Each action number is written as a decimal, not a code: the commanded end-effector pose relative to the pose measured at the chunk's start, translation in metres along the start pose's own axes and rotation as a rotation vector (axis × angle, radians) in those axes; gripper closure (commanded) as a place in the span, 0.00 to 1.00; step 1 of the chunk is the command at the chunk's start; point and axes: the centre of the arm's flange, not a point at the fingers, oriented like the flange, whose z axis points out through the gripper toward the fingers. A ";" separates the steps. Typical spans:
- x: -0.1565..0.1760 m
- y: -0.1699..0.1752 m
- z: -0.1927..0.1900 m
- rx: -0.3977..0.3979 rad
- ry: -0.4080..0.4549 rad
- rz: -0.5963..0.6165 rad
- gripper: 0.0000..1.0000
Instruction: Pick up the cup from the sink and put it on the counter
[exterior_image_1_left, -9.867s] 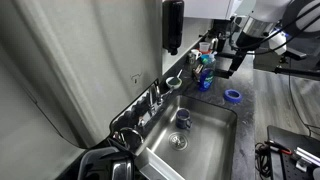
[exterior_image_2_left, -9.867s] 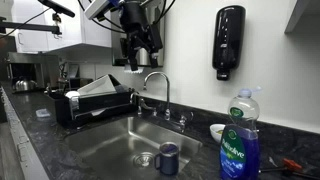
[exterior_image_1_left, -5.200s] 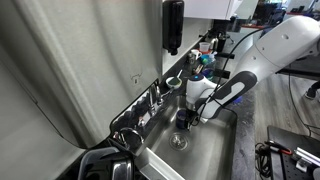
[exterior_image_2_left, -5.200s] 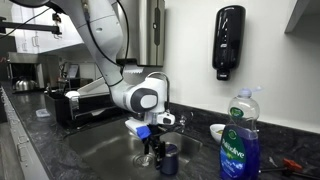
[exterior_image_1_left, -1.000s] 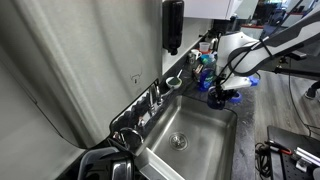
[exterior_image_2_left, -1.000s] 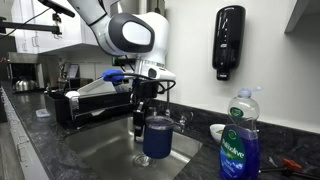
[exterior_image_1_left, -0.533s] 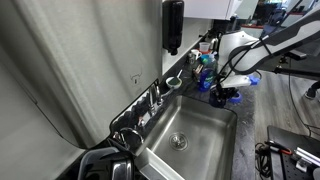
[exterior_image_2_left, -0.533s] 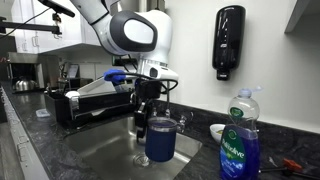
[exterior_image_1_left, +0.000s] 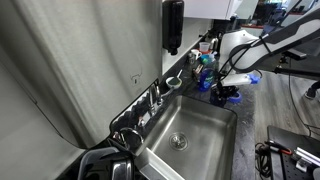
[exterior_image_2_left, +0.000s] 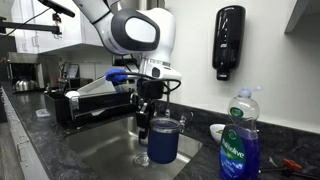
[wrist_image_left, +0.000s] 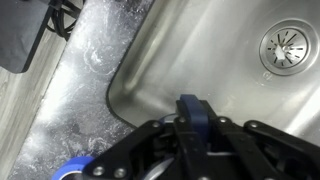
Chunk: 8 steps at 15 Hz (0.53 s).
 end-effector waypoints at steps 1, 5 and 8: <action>0.000 0.000 0.000 0.000 -0.001 0.000 0.83; 0.000 0.000 0.002 -0.003 -0.003 -0.001 0.83; -0.001 0.000 0.002 -0.003 -0.003 -0.001 0.83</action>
